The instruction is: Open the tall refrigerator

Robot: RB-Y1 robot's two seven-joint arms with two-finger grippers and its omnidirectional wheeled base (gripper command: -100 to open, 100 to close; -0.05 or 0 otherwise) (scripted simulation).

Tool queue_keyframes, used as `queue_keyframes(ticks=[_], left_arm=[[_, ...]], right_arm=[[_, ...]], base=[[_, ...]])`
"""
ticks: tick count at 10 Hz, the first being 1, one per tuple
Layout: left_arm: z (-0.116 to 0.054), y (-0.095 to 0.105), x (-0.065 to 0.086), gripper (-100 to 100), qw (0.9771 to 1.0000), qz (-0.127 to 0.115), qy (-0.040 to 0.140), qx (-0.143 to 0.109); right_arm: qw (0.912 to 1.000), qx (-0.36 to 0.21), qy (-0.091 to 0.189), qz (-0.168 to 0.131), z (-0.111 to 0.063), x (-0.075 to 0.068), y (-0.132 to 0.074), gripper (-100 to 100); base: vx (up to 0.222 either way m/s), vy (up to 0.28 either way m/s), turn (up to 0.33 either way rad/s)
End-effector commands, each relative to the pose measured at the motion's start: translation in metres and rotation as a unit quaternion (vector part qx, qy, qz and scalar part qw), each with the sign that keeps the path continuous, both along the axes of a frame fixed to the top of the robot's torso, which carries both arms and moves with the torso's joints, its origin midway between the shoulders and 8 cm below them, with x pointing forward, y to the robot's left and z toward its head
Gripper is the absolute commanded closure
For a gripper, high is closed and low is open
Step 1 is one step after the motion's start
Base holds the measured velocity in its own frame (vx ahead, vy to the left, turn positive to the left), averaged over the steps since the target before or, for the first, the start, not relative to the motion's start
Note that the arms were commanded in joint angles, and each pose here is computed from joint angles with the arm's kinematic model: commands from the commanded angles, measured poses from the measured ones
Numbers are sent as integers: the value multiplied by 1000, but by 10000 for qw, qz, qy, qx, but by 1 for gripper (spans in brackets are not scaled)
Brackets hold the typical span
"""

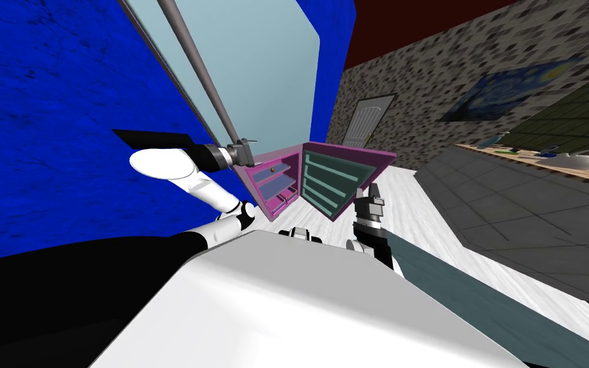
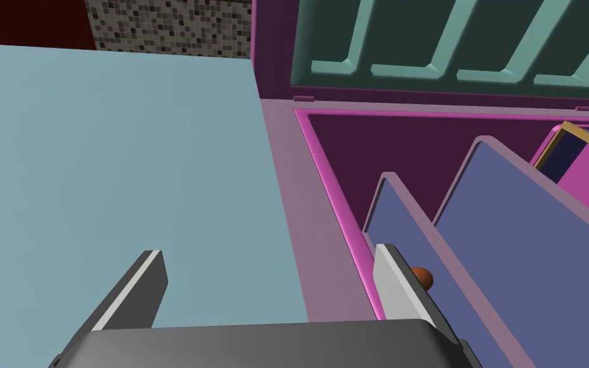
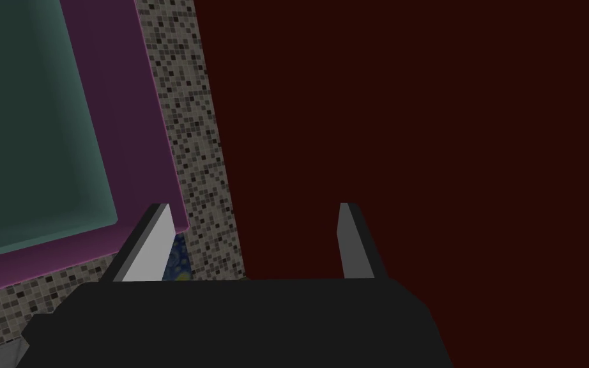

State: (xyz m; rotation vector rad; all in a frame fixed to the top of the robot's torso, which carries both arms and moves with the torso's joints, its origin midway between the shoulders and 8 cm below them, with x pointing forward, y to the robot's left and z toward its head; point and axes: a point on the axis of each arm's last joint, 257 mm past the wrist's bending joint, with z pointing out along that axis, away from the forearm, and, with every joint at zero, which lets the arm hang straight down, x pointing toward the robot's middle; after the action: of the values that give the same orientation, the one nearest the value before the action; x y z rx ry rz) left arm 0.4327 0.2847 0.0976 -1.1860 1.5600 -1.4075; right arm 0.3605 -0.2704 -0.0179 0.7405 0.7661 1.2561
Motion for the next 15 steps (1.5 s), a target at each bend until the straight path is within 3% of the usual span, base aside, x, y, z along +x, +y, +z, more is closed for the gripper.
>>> queue_keyframes(ticks=[1, 5, 6, 7, 9, 10, 12, 13, 15], left_arm=[[6, -8, -5, -100, 9998, -145, -121, 90], [10, -20, -15, -100, 9988, -332, -223, 281], [-5, -32, -16, -100, 9983, -521, 2, 247], [0, -38, -20, -100, 9974, -598, 28, 395], [-2, -40, -20, -100, 9972, -625, 55, 403], [-4, -37, -18, 100, 9978, -595, 21, 301], [-4, -41, -18, 100, 9975, -640, 4, 291], [2, -41, -14, -100, 9977, -636, -102, 209], [3, -37, -8, -100, 9982, -588, -109, 93]], right_arm=[[10000, 0, 0, 0, 0, 0, 0, 0], [10000, 1, 0, 0, 0, 0, 0, 0], [10000, 1, 0, 0, 0, 0, 0, 0], [10000, 2, 1, 0, 0, 0, 0, 0], [10000, 3, 2, 0, 0, 0, 0, 0], [10000, 2, 0, 0, 0, 0, 0, 0], [10000, 1, -1, 0, 0, 0, 0, 0], [10000, 2, 1, 0, 0, 0, 0, 0], [10000, 2, 0, 0, 0, 0, 0, 0]], base=[[-10, 194, -73], [-20, 128, -48], [-4, 16, -98], [68, -140, -121], [78, -109, 0], [-60, 73, 57], [-77, 68, -22], [-4, -12, -37], [-5, -1, 12]])
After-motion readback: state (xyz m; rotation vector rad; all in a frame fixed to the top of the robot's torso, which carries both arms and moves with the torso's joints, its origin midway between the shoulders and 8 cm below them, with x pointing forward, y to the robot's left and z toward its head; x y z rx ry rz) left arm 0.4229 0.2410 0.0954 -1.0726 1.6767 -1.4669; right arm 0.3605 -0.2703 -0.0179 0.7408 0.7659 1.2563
